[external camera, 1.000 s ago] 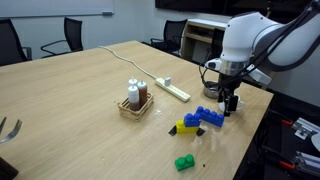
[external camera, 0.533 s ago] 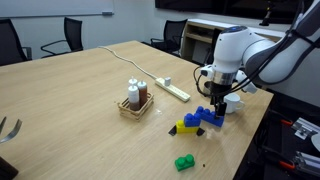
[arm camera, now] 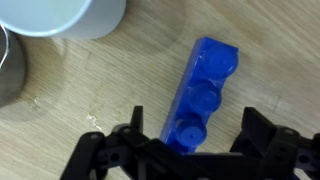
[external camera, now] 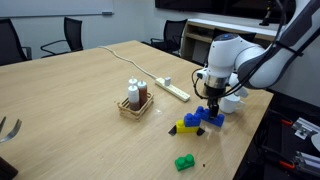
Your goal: Stack the blue block on top of the yellow and blue blocks
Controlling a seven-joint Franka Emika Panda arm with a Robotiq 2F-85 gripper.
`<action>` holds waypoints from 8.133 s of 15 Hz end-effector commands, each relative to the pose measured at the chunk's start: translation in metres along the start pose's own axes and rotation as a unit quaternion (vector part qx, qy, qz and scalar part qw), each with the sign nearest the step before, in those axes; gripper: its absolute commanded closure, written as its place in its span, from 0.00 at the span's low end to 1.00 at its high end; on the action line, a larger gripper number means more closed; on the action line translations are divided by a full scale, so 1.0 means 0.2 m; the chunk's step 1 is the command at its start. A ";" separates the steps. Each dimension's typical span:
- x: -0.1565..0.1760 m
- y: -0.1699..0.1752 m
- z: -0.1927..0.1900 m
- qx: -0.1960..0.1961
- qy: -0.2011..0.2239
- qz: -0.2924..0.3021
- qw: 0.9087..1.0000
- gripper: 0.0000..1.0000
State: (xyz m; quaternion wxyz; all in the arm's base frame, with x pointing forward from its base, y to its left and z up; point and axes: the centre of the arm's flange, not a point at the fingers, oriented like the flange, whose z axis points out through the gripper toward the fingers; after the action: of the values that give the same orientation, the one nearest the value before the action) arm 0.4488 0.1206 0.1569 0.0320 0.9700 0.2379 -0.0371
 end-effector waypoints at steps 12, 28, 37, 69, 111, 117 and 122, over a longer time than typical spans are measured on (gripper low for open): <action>0.00 0.07 0.04 0.016 0.011 0.074 0.997 0.84; 0.18 0.00 -0.57 0.004 0.032 0.011 0.999 0.90; 0.39 -0.25 -0.71 0.006 0.042 -0.104 0.994 0.90; 0.48 -0.37 -0.50 0.025 0.034 -0.186 0.982 0.90; 0.44 -0.29 -0.40 0.050 0.051 -0.140 0.988 0.90; 0.45 -0.32 -0.35 0.055 0.045 -0.137 0.988 0.90; 0.46 -0.31 -0.30 0.045 0.046 -0.136 0.989 0.90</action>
State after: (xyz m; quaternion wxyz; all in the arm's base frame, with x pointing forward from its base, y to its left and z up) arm 0.5070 0.2300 0.2253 -0.0312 0.9304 0.3652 0.0023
